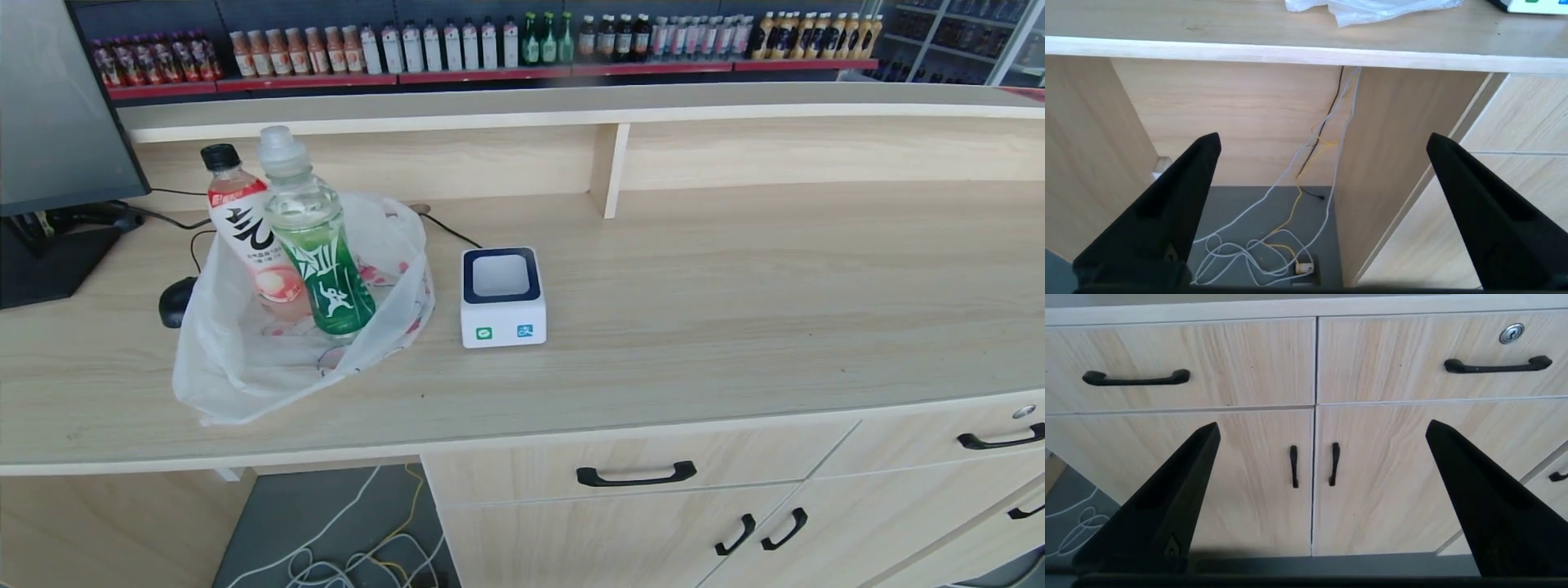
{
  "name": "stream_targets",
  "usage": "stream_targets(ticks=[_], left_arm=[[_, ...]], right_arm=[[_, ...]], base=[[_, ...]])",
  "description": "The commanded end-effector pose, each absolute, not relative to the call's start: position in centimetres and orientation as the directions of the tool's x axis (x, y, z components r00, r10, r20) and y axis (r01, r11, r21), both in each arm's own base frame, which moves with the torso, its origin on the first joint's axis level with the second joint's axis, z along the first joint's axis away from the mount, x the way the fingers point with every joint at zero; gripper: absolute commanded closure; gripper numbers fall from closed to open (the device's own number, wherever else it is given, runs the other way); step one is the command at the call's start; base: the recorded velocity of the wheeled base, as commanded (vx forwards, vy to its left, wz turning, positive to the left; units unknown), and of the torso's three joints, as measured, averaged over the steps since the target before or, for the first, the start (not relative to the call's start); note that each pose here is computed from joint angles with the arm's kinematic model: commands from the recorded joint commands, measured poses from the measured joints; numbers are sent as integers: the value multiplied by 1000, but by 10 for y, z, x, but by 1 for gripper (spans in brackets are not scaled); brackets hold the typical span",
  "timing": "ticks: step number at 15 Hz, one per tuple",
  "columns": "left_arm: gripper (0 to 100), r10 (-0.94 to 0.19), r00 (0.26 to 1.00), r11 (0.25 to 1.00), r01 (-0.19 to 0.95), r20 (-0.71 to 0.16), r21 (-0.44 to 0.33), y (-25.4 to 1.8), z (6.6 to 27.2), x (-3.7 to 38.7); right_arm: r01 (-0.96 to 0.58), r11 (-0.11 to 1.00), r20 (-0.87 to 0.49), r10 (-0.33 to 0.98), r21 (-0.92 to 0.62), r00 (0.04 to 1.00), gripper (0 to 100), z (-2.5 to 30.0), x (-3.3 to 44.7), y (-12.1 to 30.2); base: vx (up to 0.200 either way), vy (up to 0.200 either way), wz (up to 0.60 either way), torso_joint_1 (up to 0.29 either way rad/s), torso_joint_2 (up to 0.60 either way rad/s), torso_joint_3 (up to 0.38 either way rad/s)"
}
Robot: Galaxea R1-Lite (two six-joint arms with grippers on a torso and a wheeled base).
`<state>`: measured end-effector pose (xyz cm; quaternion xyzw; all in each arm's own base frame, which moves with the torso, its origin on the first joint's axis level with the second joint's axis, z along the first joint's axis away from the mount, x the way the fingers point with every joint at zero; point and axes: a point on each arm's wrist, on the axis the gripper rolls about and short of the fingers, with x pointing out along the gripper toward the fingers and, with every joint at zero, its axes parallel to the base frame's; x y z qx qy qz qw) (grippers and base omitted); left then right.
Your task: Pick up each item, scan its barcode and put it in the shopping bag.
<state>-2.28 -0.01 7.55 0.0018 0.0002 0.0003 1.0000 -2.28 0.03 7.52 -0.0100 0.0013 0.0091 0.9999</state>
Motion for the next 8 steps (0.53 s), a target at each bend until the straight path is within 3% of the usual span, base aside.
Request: stream_targets(ticks=[1,8], left_arm=[[0,2,1000,1000,-2,0,3,0,75,-23],[0,2,1000,1000,-2,0,5,0,75,-23]], right_arm=[[-20,1000,-3,20,-20,1000,0,75,-23,0],[-18,1000,-3,18,-18,1000,0,75,-23,0]], base=[[0,0,0,0,0,0],[0,0,0,0,0,0]])
